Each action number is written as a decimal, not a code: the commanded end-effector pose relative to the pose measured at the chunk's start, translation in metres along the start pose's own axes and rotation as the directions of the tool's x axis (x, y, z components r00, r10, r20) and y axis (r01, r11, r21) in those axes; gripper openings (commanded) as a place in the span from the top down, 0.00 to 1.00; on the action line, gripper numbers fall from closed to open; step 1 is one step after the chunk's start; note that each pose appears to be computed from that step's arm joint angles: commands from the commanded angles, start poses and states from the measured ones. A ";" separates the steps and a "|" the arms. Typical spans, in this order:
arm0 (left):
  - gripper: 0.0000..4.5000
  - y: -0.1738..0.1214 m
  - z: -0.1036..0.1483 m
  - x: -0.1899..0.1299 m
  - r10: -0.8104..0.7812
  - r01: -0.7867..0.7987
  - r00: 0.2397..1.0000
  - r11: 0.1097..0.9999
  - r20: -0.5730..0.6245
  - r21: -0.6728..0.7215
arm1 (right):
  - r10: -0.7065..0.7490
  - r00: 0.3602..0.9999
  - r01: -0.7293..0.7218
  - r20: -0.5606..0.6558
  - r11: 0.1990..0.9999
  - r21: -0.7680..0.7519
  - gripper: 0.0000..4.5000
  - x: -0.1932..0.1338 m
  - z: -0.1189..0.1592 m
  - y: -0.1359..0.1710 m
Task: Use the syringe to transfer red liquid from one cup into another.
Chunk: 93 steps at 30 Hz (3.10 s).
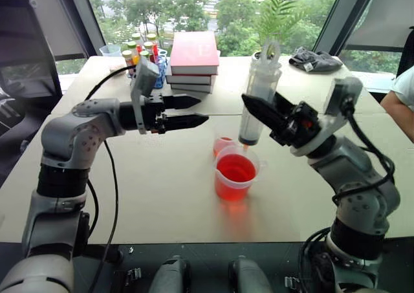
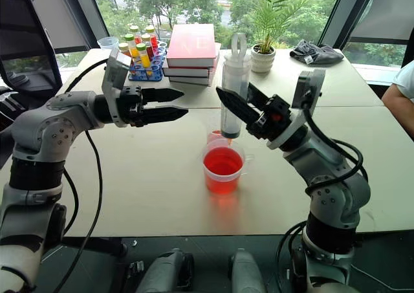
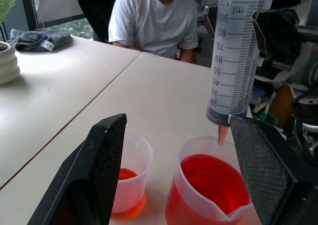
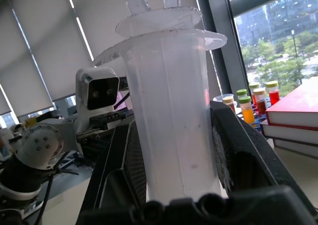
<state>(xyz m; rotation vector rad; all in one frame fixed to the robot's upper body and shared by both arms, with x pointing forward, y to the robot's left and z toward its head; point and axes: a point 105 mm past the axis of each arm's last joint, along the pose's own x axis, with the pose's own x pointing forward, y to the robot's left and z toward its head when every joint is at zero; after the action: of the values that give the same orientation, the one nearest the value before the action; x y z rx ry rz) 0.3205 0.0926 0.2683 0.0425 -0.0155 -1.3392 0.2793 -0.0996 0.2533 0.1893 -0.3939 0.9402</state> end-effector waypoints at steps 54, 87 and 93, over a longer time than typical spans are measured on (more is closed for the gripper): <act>0.99 0.001 0.070 0.050 -0.155 0.123 0.974 0.975 0.164 0.187 | 0.078 0.989 -0.075 -0.123 0.997 0.024 0.68 -0.013 -0.068 0.011; 0.00 0.001 0.058 0.042 -0.159 0.138 0.980 0.976 0.120 0.168 | 0.104 0.994 -0.107 -0.043 0.993 -0.054 0.68 0.003 -0.032 0.010; 0.00 0.008 0.042 0.026 -0.097 0.086 0.992 0.987 0.082 0.135 | 0.086 0.996 -0.086 -0.010 0.994 -0.070 0.68 0.005 -0.016 0.003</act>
<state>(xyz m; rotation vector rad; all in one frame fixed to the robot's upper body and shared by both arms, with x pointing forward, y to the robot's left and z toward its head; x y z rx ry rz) 0.3360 0.0632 0.3065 0.0692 -0.1627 -1.4427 0.2920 -0.0866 0.2141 0.1158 -0.3247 0.9973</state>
